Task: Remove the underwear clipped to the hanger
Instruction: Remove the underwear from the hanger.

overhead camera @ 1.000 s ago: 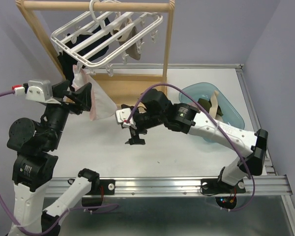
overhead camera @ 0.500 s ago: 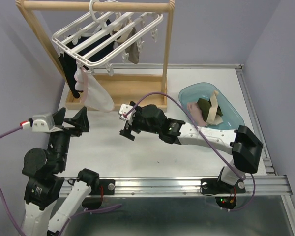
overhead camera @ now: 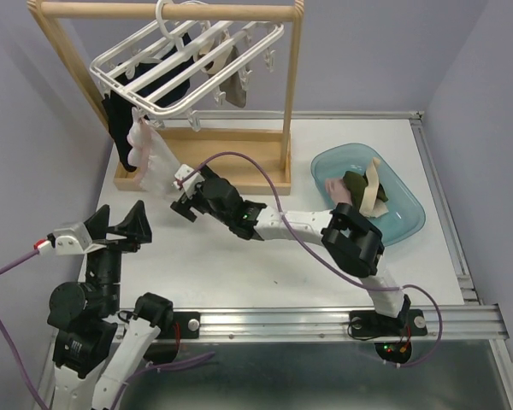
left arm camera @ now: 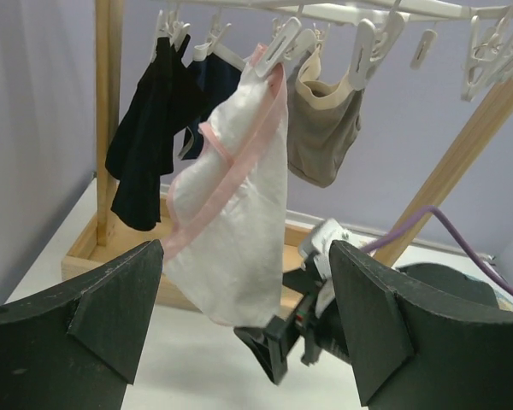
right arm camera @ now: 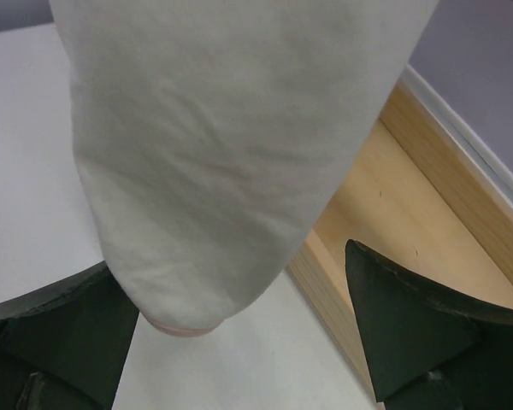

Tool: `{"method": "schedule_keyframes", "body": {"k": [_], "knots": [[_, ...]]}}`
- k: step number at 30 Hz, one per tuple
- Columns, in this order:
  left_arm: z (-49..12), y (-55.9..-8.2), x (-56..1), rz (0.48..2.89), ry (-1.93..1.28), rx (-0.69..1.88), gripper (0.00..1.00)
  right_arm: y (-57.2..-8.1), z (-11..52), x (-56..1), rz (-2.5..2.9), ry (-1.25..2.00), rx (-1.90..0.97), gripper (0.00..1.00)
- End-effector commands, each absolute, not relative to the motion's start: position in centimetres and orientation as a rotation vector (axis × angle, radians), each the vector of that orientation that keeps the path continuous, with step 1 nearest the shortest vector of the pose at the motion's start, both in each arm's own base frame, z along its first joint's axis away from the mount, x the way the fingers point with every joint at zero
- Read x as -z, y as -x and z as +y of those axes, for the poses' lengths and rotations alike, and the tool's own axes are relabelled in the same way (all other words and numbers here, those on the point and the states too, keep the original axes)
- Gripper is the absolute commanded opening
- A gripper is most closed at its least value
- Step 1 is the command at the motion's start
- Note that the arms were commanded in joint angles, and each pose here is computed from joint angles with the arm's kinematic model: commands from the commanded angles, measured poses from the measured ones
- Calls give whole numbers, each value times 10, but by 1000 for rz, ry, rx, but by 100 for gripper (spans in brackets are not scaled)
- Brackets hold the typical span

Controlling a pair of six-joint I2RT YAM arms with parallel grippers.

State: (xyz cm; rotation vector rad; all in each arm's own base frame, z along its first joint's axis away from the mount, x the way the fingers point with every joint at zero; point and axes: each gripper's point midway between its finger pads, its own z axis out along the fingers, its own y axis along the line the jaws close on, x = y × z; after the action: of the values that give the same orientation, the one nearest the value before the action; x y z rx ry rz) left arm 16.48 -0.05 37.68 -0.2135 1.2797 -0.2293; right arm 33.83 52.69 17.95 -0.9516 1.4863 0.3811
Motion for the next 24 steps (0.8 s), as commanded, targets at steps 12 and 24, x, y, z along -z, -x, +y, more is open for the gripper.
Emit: {"method": "schedule_keyframes", "body": {"k": [12,24], "knots": [[7,-149,-384,1208,256,269,90,-295,543,-258,1425,1253,-731,0],[-22,-181,-402,1227,183,330,89,-246,378,-264,1268,1476,-836,1]]}}
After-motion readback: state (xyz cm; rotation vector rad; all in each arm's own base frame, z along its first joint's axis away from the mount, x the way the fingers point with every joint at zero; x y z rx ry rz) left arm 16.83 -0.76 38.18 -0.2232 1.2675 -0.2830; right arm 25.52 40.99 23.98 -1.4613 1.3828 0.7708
